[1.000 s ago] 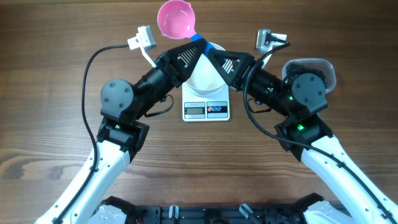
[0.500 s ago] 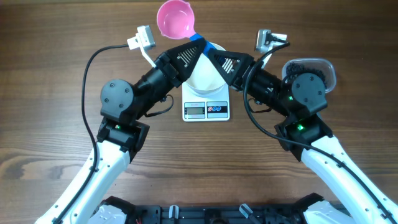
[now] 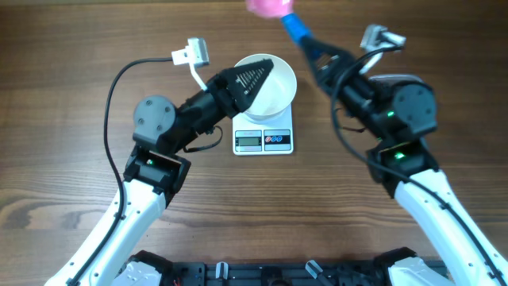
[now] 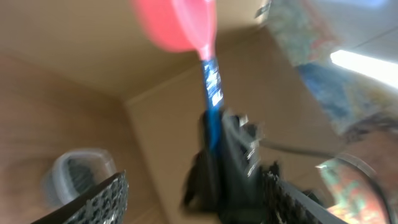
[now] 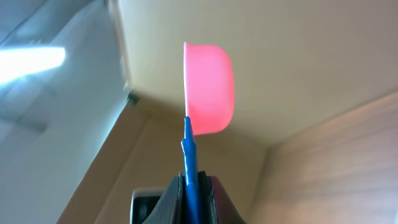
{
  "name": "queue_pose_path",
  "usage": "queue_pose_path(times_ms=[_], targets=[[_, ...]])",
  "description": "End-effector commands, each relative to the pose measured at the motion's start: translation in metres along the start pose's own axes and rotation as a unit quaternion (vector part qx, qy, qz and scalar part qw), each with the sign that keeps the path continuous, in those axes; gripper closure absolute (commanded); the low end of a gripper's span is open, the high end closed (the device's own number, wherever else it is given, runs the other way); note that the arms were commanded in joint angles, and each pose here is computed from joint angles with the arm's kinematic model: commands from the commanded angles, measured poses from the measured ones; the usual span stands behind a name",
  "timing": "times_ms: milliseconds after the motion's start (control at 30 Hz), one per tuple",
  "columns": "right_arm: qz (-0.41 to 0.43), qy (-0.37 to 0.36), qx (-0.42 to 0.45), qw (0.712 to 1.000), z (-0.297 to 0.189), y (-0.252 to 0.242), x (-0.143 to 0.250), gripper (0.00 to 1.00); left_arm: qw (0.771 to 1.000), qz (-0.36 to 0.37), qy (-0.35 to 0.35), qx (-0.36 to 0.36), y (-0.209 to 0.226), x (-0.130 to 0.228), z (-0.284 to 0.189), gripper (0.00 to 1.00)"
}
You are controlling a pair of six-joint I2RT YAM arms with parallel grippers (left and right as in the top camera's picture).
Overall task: Scoop item into bowl and weigh 150g on scale
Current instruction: 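Open the left gripper and pull the scoop away with the right gripper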
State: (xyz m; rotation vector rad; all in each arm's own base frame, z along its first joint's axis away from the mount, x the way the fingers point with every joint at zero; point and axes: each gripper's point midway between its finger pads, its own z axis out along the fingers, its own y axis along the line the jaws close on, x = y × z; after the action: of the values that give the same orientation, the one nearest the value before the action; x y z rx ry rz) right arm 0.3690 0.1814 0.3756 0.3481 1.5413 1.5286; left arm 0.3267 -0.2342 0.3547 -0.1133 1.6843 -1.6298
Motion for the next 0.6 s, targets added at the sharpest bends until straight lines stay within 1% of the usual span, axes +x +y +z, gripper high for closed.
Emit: queue_pose_path(times_ms=[0,133,200,267,300,333,367,433,467,533,567], targets=[[-0.048,-0.033,0.012,0.998,-0.02,0.006,-0.031,0.95,0.998,0.052,0.021,-0.035,0.016,0.004,-0.006,0.28],[-0.074,-0.05,0.079,0.993,-0.049,-0.007,-0.048,0.95,0.99,0.058,0.04,-0.12,0.047,-0.002,-0.022,0.33],[-0.083,-0.052,0.11,0.989,-0.063,-0.011,-0.052,0.95,0.983,0.071,0.059,-0.157,0.054,-0.003,-0.03,0.34],[-0.098,-0.048,0.147,0.983,-0.078,-0.014,-0.053,0.96,0.971,0.092,0.086,-0.202,0.057,-0.003,-0.04,0.33],[-0.106,-0.043,0.174,0.978,-0.088,-0.016,-0.053,0.95,0.961,0.106,0.096,-0.238,0.058,-0.005,-0.048,0.29],[-0.107,-0.039,0.192,0.975,-0.095,-0.017,-0.052,0.96,0.953,0.115,0.1,-0.26,0.058,-0.006,-0.054,0.27],[-0.111,-0.033,0.209,0.971,-0.1,-0.018,-0.051,0.95,0.946,0.122,0.103,-0.282,0.059,-0.008,-0.059,0.21],[-0.118,-0.015,0.241,0.963,-0.11,-0.022,-0.047,0.95,0.935,0.124,0.1,-0.318,0.061,-0.012,-0.069,0.15],[-0.121,-0.005,0.257,0.959,-0.114,-0.024,-0.045,0.95,0.93,0.124,0.095,-0.334,0.063,-0.014,-0.073,0.11],[-0.126,0.015,0.293,0.947,-0.123,-0.033,-0.039,0.95,0.923,0.123,0.088,-0.355,0.068,-0.016,-0.079,0.0],[-0.124,0.024,0.315,0.941,-0.129,-0.038,-0.036,0.96,0.92,0.12,0.09,-0.363,0.071,-0.015,-0.082,0.0]])
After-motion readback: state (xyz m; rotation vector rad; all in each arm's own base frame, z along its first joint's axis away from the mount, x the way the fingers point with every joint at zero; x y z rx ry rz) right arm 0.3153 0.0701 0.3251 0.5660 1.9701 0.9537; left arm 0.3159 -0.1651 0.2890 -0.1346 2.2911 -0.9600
